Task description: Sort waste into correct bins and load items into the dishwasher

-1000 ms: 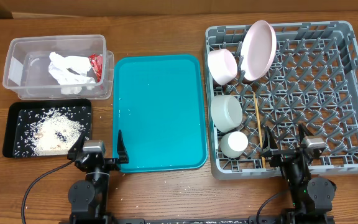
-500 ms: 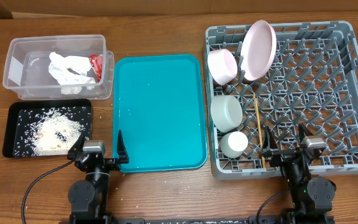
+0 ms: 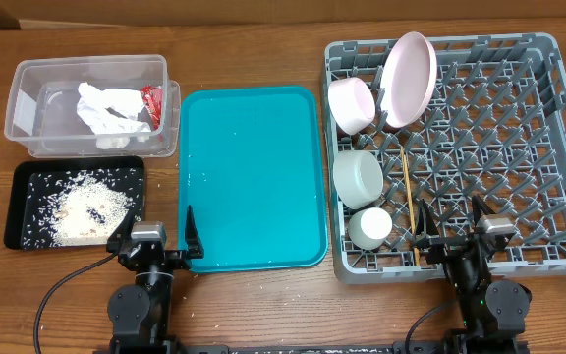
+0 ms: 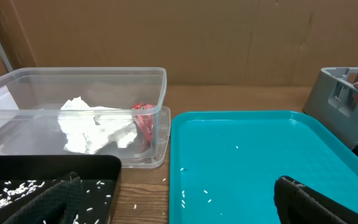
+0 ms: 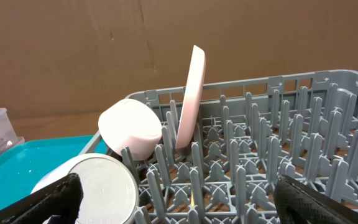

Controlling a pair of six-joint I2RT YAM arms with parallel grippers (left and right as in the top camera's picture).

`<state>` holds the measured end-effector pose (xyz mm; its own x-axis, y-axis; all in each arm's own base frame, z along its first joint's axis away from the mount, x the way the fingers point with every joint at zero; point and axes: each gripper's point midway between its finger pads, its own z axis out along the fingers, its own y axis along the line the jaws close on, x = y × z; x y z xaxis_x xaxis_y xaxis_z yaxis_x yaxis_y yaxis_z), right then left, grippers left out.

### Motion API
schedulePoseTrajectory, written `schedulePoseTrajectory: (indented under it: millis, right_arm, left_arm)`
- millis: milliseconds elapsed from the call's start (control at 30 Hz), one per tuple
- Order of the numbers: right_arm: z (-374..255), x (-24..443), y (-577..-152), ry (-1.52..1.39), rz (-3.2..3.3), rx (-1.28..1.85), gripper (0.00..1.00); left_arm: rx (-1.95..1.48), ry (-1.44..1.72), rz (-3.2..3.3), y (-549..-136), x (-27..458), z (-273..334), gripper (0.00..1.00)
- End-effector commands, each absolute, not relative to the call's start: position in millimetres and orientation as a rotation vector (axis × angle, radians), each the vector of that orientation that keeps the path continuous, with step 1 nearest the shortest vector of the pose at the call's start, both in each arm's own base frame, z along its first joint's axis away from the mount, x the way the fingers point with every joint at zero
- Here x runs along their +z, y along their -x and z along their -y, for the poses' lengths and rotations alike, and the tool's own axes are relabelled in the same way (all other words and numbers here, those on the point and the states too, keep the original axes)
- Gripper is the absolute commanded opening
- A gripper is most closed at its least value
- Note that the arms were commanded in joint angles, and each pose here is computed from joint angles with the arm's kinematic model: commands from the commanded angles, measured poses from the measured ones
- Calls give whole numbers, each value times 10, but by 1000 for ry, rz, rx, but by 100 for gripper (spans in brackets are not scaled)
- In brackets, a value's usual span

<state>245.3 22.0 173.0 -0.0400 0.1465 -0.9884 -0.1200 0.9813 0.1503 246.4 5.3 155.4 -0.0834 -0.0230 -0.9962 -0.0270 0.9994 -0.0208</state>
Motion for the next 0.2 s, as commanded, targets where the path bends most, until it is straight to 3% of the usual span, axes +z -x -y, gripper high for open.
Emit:
schedulePoseTrajectory:
  millis: [0, 167]
  right_arm:
    - [-214, 1706, -2455, -25, -1595, 215, 100]
    - [-214, 1706, -2455, -25, -1595, 215, 100]
  left_arm:
    - [24, 27, -1645, -2461, 1564, -59, 100]
    - [24, 27, -1645, -2461, 1564, -59, 100]
